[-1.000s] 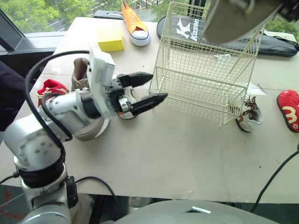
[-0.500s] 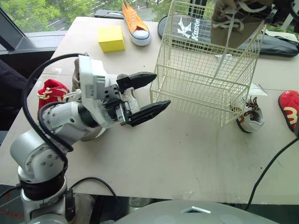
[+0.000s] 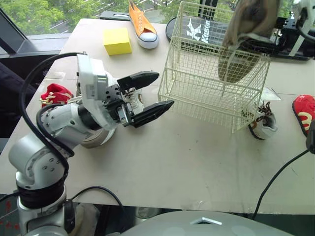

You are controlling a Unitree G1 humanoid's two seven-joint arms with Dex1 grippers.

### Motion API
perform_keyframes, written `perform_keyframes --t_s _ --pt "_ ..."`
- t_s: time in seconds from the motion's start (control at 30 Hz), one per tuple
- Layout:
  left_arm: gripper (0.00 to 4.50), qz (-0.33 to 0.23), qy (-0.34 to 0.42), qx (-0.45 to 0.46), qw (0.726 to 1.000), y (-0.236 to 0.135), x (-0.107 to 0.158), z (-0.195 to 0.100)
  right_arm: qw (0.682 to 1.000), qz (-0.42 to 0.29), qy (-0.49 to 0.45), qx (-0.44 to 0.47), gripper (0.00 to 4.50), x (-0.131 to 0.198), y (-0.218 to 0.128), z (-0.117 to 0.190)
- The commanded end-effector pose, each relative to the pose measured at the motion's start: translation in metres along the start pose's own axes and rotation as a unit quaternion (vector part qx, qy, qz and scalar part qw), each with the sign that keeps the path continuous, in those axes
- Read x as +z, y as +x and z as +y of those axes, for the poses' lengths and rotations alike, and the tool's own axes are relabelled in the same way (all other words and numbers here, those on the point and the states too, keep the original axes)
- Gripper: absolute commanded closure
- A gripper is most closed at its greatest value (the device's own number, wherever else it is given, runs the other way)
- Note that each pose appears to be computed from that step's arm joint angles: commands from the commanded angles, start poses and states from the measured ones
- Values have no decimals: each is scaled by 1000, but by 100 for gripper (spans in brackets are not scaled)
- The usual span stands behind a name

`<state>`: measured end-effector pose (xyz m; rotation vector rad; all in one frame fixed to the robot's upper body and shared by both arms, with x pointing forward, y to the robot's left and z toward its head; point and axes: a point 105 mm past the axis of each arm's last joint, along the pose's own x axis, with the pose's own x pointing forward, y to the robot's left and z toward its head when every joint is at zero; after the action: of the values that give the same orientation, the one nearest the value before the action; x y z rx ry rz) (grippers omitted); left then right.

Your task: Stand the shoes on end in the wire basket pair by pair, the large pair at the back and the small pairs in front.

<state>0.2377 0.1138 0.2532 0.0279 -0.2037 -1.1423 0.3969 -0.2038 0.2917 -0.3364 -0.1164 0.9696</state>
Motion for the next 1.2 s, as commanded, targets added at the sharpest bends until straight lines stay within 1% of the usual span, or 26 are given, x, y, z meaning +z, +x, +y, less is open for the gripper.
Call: perform_keyframes --t_s 0.03,0.27,0.37,0.4,0.5,0.6,0.73,0.83,0.9,1.0,1.07,1.13,1.2 --pt "0 -8 14 -6 1000 1 6 -1 1000 -28 -9 -7 2 12 -13 0" --pt "0 -9 4 -13 1000 4 8 1 997 -56 -34 -46 2 30 -34 -4" --pt "0 -8 -3 -25 1000 6 7 -1 994 -56 -45 -80 2 38 -53 -6" --pt "0 -6 -6 -32 999 7 6 -2 992 -56 -53 -104 2 42 -62 -9" --pt "0 -3 -15 -48 999 11 3 -5 987 -50 -69 -133 2 48 -88 -2" --pt "0 0 -23 -68 997 17 -1 -10 983 -32 -75 -165 2 47 -111 9" --pt "0 -8 -41 -99 994 27 -4 -9 976 -3 -66 -208 2 40 -136 27" --pt "0 -8 -58 -138 989 34 -10 -18 969 17 -55 -242 2 36 -155 40" --pt "0 -13 -69 -159 985 37 -11 -21 955 44 -59 -287 2 28 -171 46" --pt "0 -10 -78 -188 979 40 -16 -26 933 85 -35 -348 2 5 -190 63" --pt "0 -11 -87 -207 974 42 -17 -30 921 120 -12 -370 2 -12 -197 83" --pt "0 -9 -90 -223 970 45 -19 -34 912 161 10 -377 2 -25 -196 102" --pt "0 -7 -94 -235 968 48 -20 -37 915 173 46 -363 2 -35 -194 120"
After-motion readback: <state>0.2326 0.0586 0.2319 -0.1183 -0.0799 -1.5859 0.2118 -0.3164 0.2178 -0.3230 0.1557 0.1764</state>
